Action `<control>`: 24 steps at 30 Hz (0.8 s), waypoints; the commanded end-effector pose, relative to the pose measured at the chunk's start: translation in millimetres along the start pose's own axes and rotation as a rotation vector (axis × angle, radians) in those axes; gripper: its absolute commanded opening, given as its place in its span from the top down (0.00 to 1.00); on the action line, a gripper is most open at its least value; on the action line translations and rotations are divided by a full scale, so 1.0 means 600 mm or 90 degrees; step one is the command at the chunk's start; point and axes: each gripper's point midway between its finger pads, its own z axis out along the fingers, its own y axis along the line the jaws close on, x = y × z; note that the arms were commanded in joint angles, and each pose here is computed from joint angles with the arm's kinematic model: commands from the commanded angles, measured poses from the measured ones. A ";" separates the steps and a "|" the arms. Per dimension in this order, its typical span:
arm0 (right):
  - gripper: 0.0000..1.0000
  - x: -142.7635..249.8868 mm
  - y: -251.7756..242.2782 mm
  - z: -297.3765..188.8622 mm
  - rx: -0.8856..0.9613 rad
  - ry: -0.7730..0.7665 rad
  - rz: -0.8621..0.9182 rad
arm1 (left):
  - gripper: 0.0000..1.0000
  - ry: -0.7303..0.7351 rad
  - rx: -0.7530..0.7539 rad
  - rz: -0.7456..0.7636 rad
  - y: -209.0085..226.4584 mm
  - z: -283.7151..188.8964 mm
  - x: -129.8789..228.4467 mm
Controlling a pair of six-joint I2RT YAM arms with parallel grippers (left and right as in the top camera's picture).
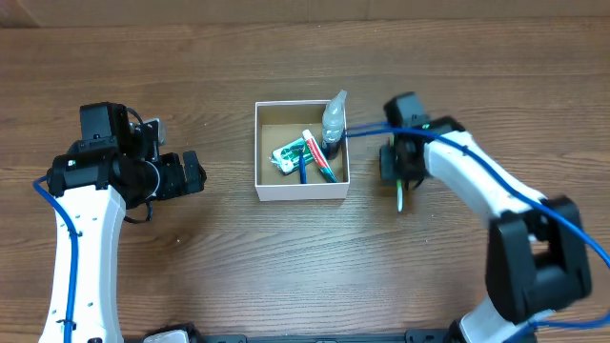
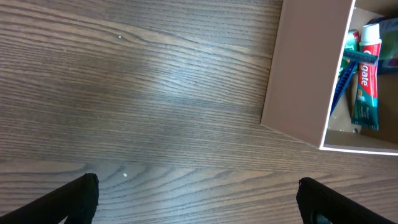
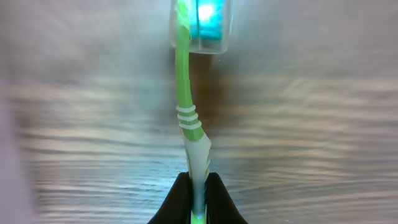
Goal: Pack container
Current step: 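Lift the toothbrush into the box and open the right gripper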
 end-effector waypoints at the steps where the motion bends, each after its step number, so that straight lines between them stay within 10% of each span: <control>1: 0.96 -0.114 0.019 -0.197 -0.035 -0.227 -0.032 | 0.00 -0.010 0.011 0.011 -0.004 -0.007 0.000; 13: 0.96 -0.019 0.247 -0.297 -0.162 -0.310 -0.527 | 0.00 -0.012 0.012 0.012 -0.005 -0.007 -0.001; 24: 0.91 -0.007 0.327 -0.183 -0.172 -0.246 -0.578 | 0.00 -0.012 0.012 0.012 -0.005 -0.007 -0.001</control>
